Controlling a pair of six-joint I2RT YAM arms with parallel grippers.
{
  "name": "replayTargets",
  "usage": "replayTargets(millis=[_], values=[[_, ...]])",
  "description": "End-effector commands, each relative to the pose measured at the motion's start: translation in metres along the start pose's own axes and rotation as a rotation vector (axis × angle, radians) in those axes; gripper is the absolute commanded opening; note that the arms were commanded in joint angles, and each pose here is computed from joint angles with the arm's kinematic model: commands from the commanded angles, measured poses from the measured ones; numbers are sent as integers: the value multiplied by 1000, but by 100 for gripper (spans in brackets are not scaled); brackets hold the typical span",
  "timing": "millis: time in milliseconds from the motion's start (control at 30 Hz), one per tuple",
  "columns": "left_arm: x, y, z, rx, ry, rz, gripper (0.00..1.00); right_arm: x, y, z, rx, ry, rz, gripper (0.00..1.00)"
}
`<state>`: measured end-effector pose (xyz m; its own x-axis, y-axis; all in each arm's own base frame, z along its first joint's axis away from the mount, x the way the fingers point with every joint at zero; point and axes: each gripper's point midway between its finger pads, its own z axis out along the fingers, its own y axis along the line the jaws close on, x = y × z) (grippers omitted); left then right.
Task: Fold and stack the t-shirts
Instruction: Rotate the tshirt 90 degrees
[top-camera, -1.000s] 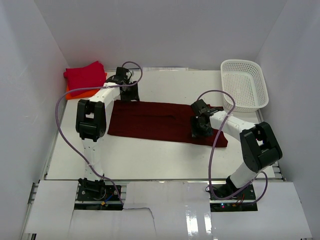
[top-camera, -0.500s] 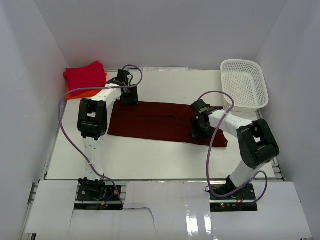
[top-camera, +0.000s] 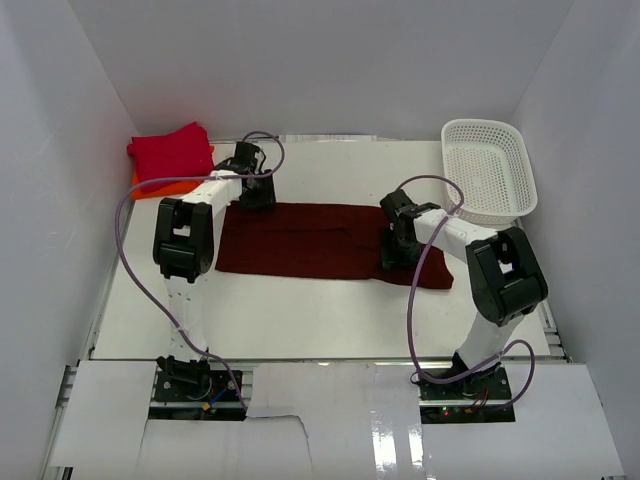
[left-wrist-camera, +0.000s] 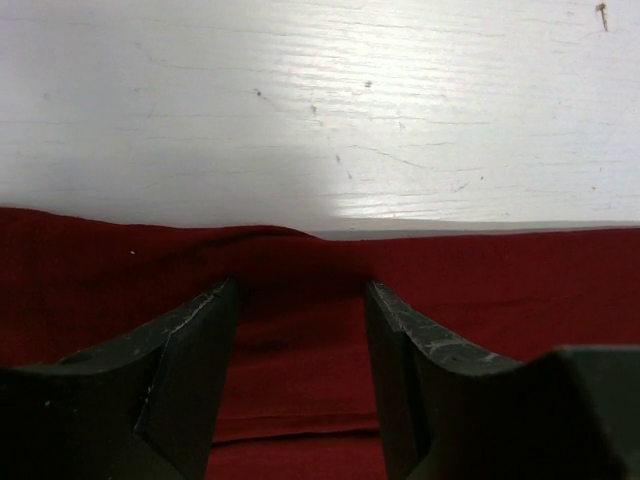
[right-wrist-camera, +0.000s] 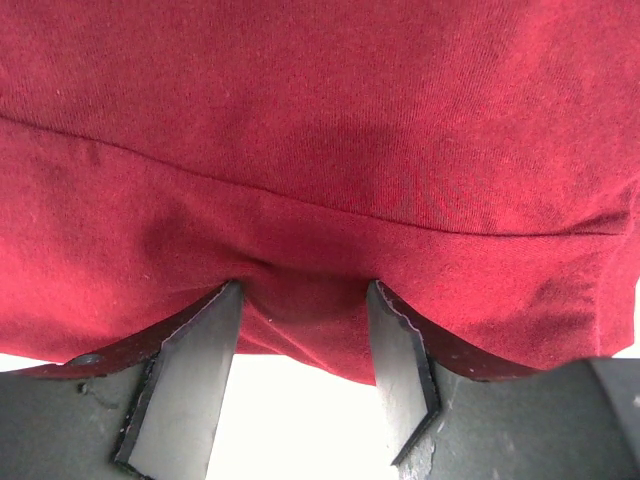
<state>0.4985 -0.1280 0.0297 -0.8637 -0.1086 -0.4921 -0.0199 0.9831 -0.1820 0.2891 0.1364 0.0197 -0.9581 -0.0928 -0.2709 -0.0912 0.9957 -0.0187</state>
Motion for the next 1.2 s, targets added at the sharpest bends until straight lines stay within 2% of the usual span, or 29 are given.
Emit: replayTargets(millis=[0, 200, 333, 633, 733, 867, 1000, 1100, 1167], values=[[47, 36, -3, -126, 137, -53, 64, -20, -3, 13, 26, -17, -5, 60], [67, 69, -15, -166, 177, -138, 65, -42, -4, 21, 23, -15, -4, 59], [82, 75, -25, -155, 195, -173, 66, -57, -7, 27, 22, -21, -4, 59], [106, 53, -47, -36, 236, -238, 66, -104, 2, 42, -17, -50, -23, 60], [111, 47, -54, -7, 240, -247, 67, -134, 10, 40, -46, -94, -46, 60], [112, 52, -56, -28, 236, -233, 67, -139, 16, 43, -84, -81, -105, 60], [109, 52, -54, -26, 235, -227, 67, -125, 25, 35, -159, -45, -137, 60], [110, 51, -51, -21, 245, -230, 67, -108, 30, 22, -220, -37, -137, 61], [110, 51, -50, -20, 245, -229, 67, -109, 34, 2, -256, -78, -136, 61]])
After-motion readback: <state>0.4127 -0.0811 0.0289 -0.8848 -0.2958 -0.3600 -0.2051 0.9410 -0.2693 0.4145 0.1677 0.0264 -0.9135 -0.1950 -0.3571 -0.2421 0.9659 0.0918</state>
